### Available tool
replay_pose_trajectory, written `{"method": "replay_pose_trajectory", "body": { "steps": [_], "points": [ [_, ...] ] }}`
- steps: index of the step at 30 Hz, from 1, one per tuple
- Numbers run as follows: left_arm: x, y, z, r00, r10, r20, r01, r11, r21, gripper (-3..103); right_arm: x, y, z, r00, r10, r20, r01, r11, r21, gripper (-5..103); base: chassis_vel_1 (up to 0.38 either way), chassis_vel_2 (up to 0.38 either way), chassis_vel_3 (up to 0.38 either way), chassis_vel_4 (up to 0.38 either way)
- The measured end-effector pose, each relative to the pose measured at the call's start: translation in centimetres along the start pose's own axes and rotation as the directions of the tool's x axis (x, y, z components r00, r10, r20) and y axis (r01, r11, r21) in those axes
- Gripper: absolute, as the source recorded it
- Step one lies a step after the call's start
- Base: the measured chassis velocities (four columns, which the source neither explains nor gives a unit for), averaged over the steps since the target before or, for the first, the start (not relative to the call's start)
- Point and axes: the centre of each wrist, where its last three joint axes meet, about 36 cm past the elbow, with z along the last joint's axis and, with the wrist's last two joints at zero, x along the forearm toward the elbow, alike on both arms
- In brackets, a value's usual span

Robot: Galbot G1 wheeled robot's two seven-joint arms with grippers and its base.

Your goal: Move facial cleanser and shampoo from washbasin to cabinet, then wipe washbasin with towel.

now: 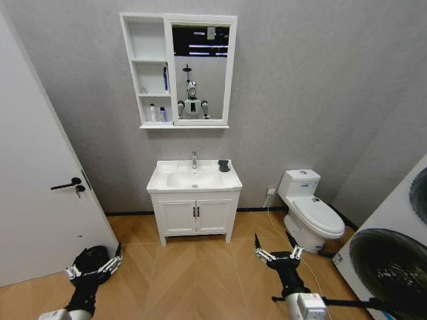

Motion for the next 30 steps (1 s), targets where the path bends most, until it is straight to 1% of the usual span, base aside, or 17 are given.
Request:
{"method": "replay_pose_trajectory", "body": {
  "steps": [30],
  "points": [
    [0.00, 0.00, 0.00, 1.000, 0.000, 0.000, 0.000, 1.000, 0.000, 100, 0.00, 0.00, 0.00, 1.000, 0.000, 0.000, 0.000, 1.000, 0.000, 100, 0.000, 0.000, 0.000, 0.000]
  ]
}}
